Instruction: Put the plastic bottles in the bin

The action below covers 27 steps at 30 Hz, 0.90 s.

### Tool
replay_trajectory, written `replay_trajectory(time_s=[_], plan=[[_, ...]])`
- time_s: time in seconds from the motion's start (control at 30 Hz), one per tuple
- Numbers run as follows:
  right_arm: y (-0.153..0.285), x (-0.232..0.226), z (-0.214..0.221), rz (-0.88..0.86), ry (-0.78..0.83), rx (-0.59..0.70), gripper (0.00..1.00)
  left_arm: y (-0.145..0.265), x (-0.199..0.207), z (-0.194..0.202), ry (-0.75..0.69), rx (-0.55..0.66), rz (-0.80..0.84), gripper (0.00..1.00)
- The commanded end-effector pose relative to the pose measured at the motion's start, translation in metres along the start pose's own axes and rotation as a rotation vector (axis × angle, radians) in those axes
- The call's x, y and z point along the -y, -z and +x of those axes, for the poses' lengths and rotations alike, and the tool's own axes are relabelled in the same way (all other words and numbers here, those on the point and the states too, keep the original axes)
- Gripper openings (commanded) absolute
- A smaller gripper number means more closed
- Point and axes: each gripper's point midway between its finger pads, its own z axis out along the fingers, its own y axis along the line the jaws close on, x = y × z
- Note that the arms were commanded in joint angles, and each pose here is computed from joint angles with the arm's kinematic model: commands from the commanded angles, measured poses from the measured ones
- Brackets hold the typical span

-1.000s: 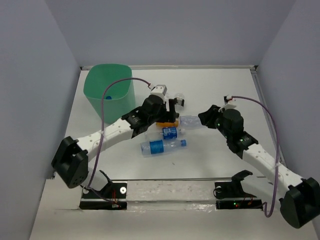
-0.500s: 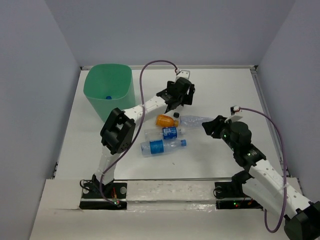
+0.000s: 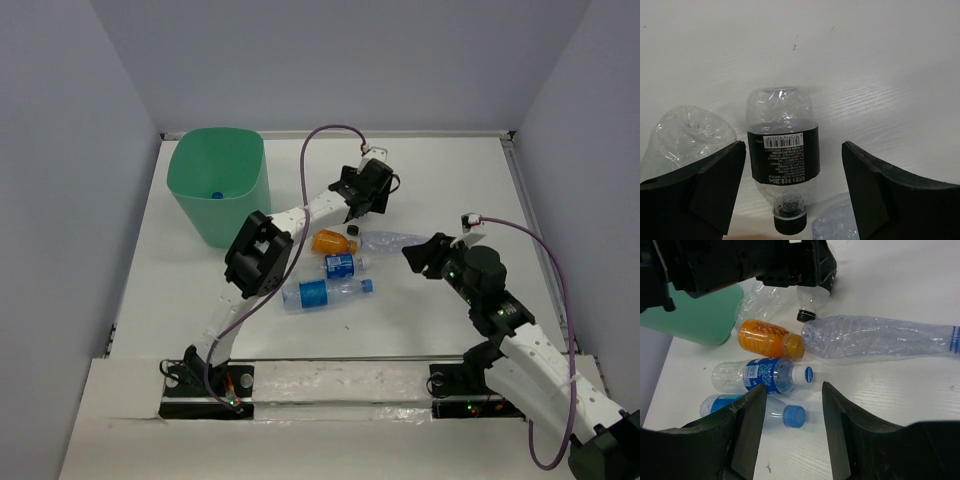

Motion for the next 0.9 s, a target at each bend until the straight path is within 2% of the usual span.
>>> replay_trajectory(time_s=[0.0,0.3,0.4,0.5,0.7,0.87], plan=[[0.005,-0.028,-0.016,-0.107,0.018,0.020,0.55,-0.002,-0.001,-0.016,-0.020,0.033,-0.030,0.86],[0.006,-0.036,-0.022,-0.133,0.030,0.024,0.61,-0.020,0.003,-0.007,-0.038,0.019,-0.012,0.81],[0.006,-0.036,-0.022,-0.134,0.026,0.028,0.61,-0.023,0.005,-0.004,-0.032,0.018,0.008,0.71],[0.008,-0.036,-0.025,-0.135,0.028,0.042,0.61,-0.016,0.008,-0.018,-0.013,0.060,0.032,0.66],[0.002,-0.034,-0.020,-0.129,0.035,0.021,0.61,0.040,0.018,-0.083,0.040,0.200,0.141,0.60],[-0.006,-0.037,-0.014,-0.152,0.030,-0.003,0.63,0.125,0.007,-0.160,0.106,0.413,0.214,0.56]])
